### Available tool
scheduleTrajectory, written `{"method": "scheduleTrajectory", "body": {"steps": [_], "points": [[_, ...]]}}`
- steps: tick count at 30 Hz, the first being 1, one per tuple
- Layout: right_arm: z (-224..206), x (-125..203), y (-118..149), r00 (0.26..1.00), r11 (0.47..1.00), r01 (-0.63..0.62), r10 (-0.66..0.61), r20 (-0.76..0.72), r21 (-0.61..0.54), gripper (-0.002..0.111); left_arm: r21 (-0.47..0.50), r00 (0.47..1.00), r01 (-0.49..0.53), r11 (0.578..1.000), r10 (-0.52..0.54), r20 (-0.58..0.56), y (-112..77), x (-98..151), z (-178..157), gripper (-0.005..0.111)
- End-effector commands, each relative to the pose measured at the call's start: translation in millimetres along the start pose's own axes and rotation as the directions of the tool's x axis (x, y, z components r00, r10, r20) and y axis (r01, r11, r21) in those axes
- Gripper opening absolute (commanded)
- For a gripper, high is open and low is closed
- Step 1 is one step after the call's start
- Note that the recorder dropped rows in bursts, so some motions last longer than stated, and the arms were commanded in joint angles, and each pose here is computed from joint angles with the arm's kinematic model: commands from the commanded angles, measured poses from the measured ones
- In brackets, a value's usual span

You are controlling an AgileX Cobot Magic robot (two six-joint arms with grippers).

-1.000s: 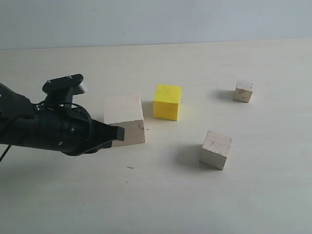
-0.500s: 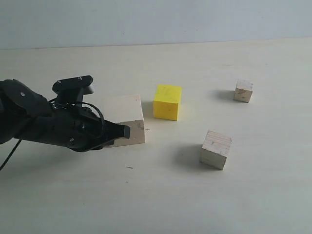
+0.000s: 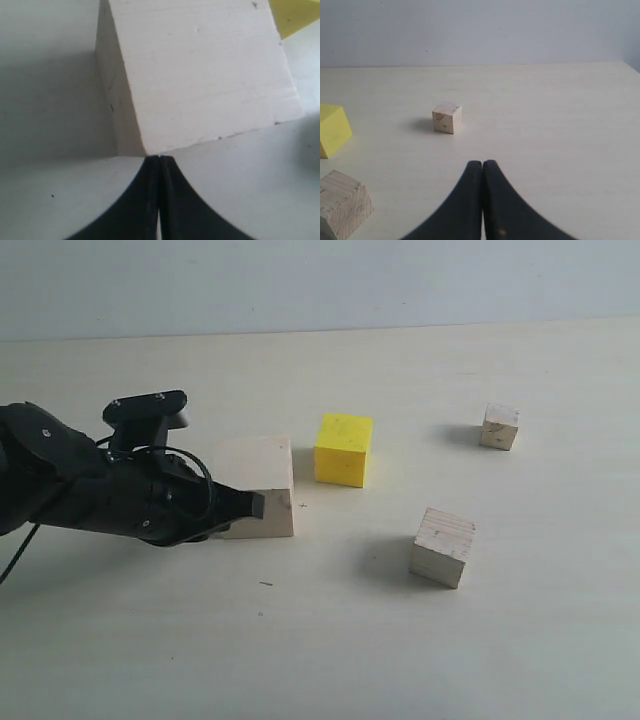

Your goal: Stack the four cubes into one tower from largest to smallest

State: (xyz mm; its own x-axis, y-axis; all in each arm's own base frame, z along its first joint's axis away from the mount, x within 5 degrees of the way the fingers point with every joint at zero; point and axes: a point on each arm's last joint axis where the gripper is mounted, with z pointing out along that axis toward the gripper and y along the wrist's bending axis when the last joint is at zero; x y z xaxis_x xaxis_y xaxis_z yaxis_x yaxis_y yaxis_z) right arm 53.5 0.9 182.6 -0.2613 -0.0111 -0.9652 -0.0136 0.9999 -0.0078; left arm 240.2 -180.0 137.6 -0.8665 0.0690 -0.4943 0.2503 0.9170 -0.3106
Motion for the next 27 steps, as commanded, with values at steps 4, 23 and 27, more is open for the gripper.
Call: {"method": "scheduleTrajectory", "body": {"steps": [4, 23, 27], "points": [[0.1, -0.3, 0.1, 1.000, 1.000, -0.002, 0.002, 0.016, -0.002, 0.000, 0.097, 0.995, -0.057, 0.994, 0.048, 0.089, -15.9, -12.2, -40.3, 0.000], [-38.9, -72.8, -11.2, 0.550, 0.978, -0.196, 0.168, 0.818, -0.069, 0.000, 0.179, 0.748, -0.224, 0.958, 0.052, 0.662, -11.4, 1.1, -215.2, 0.000], [-49.7, -79.1, -13.8, 0.429, 0.975, -0.207, 0.161, 0.889, -0.076, 0.000, 0.169, 0.750, -0.248, 0.954, 0.079, 0.656, -12.1, 2.2, -214.6, 0.000]]}}
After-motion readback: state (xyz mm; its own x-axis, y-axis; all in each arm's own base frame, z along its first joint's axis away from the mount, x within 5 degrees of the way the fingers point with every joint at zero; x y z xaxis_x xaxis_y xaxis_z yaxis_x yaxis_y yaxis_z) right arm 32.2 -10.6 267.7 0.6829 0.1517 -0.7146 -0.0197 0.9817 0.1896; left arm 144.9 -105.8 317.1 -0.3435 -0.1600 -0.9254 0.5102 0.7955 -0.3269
